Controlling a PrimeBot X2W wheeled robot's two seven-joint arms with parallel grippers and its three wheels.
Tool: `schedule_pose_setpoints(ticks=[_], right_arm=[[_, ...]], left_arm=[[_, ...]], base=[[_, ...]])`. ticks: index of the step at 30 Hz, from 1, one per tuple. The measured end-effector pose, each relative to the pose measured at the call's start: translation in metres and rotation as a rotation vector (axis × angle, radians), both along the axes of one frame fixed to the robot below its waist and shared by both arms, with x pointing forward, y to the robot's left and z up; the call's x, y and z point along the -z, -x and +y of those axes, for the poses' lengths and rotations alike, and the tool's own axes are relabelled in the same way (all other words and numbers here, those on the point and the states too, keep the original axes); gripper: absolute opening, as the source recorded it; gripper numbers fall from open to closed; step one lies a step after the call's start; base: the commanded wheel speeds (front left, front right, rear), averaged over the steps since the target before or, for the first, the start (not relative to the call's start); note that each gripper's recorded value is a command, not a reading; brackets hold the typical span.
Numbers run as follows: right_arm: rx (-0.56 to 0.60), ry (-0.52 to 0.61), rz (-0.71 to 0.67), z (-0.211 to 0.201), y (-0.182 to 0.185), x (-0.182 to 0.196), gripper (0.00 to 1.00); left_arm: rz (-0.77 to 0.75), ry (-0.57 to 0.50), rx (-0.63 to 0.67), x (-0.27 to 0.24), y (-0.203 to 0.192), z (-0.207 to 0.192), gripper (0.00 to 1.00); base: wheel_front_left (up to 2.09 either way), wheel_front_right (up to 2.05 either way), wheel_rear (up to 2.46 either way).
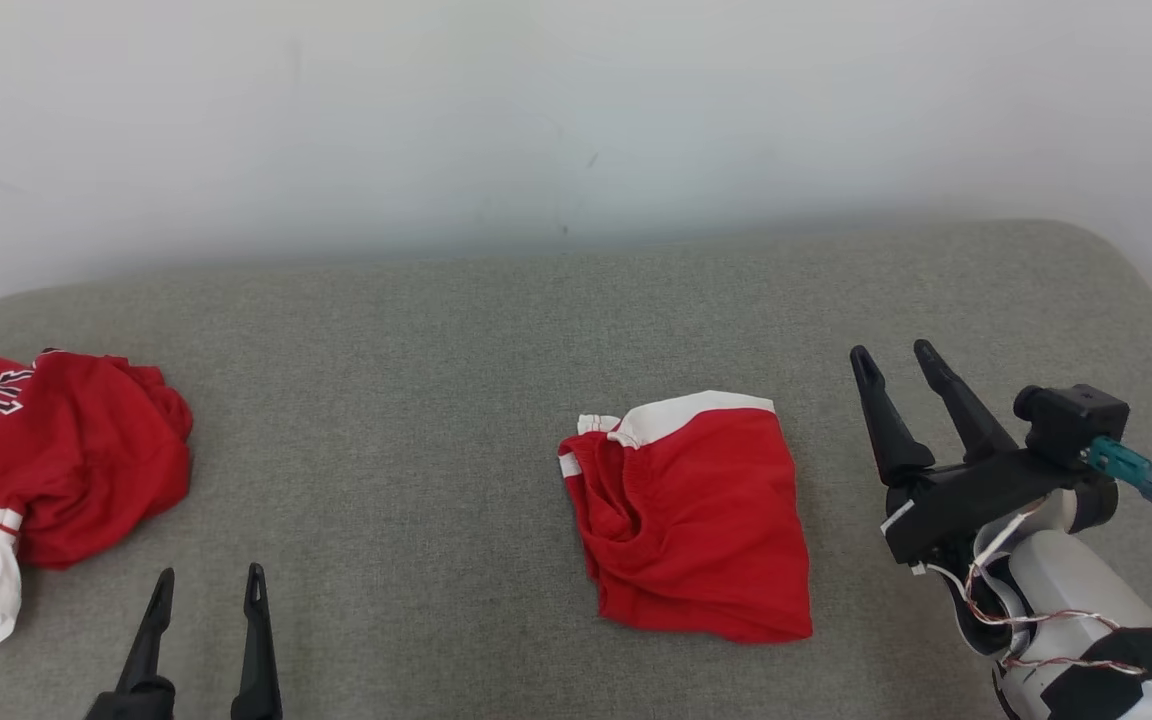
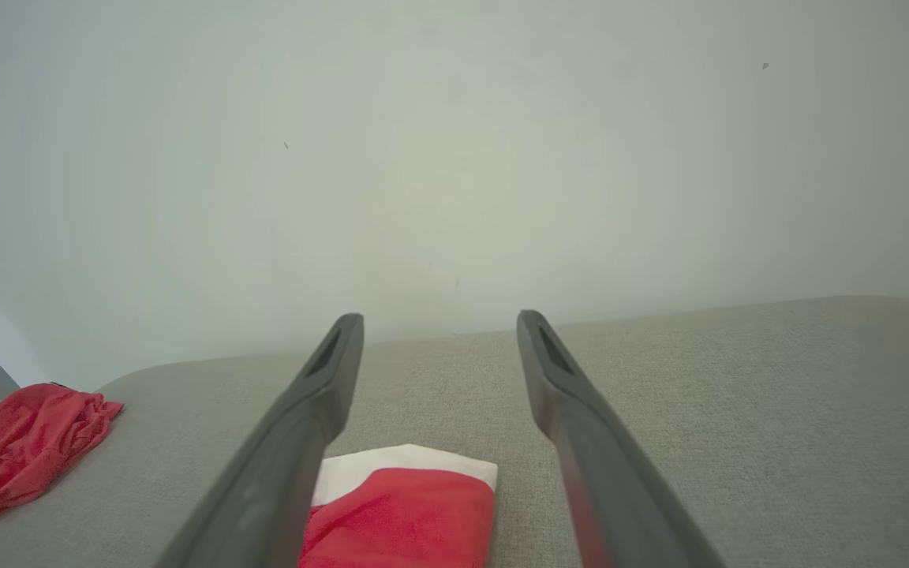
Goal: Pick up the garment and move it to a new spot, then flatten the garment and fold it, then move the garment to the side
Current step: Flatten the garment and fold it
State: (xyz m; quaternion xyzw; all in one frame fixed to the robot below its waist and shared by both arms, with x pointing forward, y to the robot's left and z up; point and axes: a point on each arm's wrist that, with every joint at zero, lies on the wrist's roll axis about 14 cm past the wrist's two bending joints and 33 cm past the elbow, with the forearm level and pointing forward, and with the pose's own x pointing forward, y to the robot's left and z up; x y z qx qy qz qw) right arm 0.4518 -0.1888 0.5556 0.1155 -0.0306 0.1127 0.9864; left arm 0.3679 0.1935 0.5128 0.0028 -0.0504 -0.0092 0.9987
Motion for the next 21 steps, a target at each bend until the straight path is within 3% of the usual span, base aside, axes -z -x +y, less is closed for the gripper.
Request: schedule_pose_setpoints(ticks=[13,21], right_arm=[[0.128,0.093,-0.167,-0.019,0.049,-0.014,1.0],[0.175,0.099,-0.129,-0.018,0.076,0.008,1.0]], left_arm=[[-0.005,-0.012,0.021,-0.002,-0.006,-0.009,1.0],[-0.008,-0.021,0.016,-0.002,-0.005,-0.006,1.0]], base=[[0.0,0.0,0.0],[0.0,0.0,0.0]])
